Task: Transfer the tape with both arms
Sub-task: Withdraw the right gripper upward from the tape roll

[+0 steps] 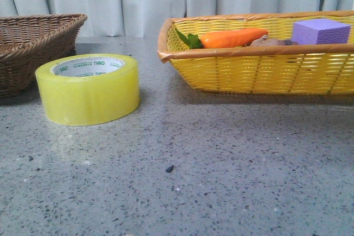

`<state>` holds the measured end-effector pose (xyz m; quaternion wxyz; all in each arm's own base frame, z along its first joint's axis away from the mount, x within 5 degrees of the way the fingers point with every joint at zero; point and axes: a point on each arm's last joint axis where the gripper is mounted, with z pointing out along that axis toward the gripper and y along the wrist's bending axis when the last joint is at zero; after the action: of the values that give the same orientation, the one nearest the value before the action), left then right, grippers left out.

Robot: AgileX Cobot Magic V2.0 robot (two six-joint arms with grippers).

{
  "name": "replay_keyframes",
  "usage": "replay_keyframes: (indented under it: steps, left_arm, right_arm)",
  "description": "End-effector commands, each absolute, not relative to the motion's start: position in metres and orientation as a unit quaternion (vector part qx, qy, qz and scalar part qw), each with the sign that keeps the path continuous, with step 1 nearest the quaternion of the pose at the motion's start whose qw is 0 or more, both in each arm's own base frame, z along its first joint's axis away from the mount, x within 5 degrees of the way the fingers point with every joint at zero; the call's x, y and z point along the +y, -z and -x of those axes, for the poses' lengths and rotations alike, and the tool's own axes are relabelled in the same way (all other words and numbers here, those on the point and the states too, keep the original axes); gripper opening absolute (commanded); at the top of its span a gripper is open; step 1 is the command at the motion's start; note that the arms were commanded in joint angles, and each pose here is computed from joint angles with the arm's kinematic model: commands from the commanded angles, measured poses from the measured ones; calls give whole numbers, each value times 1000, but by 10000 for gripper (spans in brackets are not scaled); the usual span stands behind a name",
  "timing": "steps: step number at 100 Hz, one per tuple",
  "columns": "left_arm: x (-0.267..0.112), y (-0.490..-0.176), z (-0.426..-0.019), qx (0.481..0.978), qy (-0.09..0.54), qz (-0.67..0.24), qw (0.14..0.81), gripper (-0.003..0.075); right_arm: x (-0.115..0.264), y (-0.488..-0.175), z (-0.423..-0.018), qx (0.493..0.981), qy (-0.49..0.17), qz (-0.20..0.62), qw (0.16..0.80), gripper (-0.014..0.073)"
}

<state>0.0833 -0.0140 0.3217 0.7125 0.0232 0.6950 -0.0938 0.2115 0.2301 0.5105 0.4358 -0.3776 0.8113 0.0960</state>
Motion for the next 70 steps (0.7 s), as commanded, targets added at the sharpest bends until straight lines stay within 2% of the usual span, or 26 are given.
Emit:
replay_keyframes:
  steps: [1, 9, 16, 41, 70]
  left_arm:
    - [-19, -340, -90, 671, 116, -31, 731, 235]
    - [-25, -346, -97, 676, 133, -48, 723, 311]
    - [-31, -349, -103, 681, 145, -63, 715, 340]
    - [-59, -356, -126, 700, 184, -126, 678, 340]
    - [-113, -350, -148, 734, 210, -245, 597, 342]
  right_arm:
    - [204, -545, -194, 777, -107, 359, 505, -72]
    - [195, -550, -189, 774, -100, 354, 515, -72]
    - [188, -554, -184, 770, -97, 350, 525, -72]
    - [159, -547, -164, 753, -94, 331, 562, -72]
    - [116, -505, -135, 752, -106, 273, 590, -72]
